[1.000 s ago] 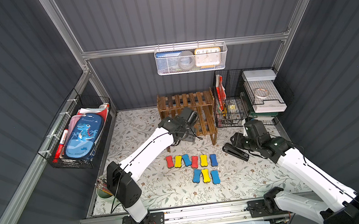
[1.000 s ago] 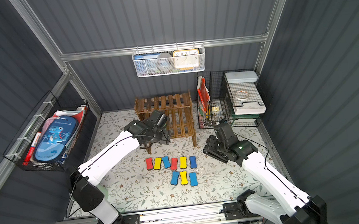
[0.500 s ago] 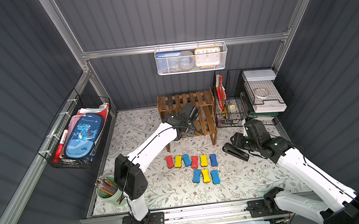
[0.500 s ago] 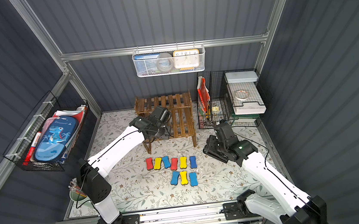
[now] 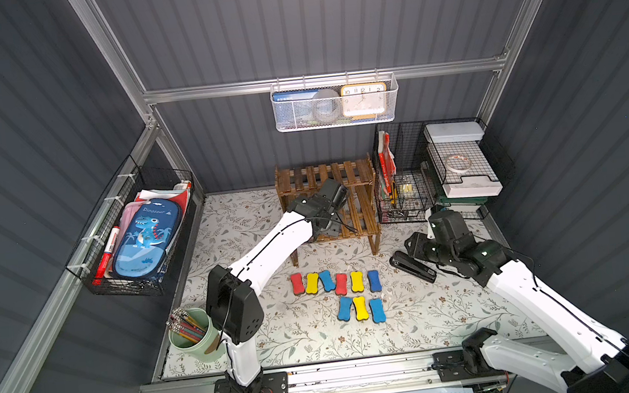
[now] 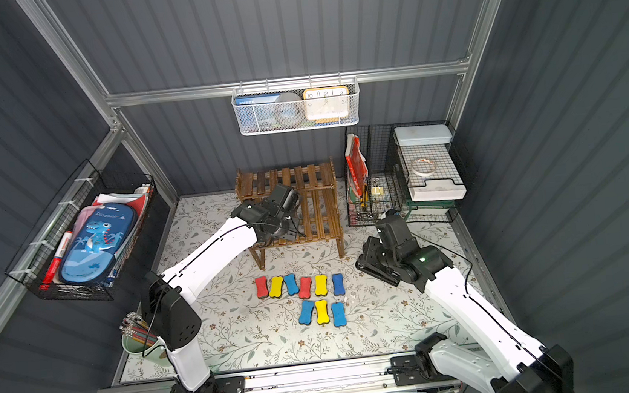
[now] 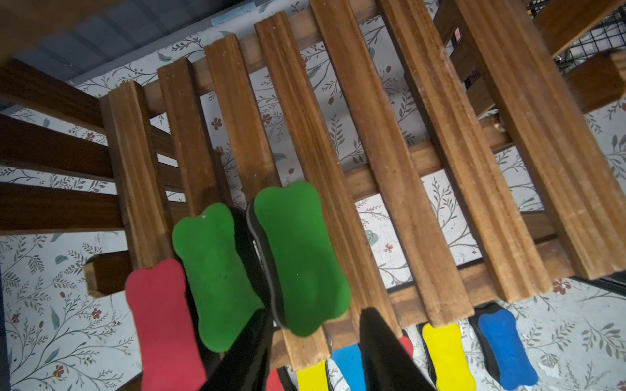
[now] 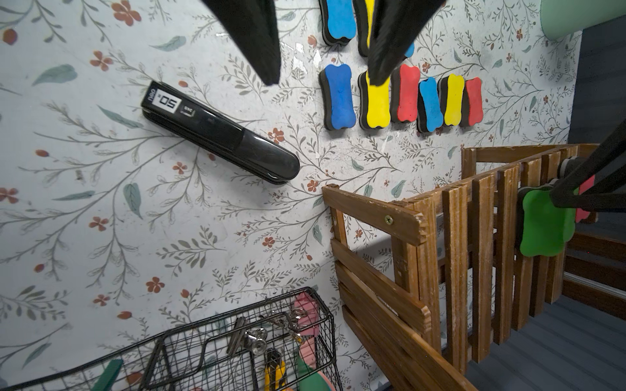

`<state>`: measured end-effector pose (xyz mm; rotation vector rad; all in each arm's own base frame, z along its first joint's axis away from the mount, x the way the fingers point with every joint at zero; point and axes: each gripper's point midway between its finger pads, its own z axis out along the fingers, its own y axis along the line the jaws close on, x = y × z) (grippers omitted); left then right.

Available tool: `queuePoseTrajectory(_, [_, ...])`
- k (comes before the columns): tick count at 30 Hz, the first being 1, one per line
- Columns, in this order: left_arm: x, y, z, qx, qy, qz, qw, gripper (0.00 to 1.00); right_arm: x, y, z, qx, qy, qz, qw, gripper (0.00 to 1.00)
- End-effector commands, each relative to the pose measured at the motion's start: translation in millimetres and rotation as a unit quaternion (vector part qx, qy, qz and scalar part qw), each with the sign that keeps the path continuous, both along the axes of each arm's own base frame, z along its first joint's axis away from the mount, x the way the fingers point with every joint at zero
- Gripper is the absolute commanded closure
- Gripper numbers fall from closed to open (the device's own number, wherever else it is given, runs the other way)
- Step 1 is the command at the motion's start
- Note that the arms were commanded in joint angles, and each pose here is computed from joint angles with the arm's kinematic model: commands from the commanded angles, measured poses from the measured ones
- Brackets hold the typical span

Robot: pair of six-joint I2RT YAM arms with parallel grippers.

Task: Remove the whiteboard erasers from the shelf
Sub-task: Pick up the whiteboard eraser from the shelf.

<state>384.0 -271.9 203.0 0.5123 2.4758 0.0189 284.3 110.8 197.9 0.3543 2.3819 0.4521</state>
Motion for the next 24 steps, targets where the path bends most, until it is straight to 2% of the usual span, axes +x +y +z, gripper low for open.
queuePoseTrajectory(1, [7, 3, -4, 0.013, -0.003, 0.007, 1.000, 0.55, 0, -5, 2, -0.008, -0.006, -0.005, 1.000, 0.53])
queuePoseTrajectory(11, [9, 8, -21, 0.028, 0.010, 0.016, 0.999, 0.63, 0, -6, 2, -0.008, -0.006, -0.007, 1.000, 0.53])
queuePoseTrajectory(24, [6, 8, -29, 0.022, 0.014, 0.014, 1.000, 0.94, 0, -6, 1, -0.007, -0.004, -0.008, 1.000, 0.53])
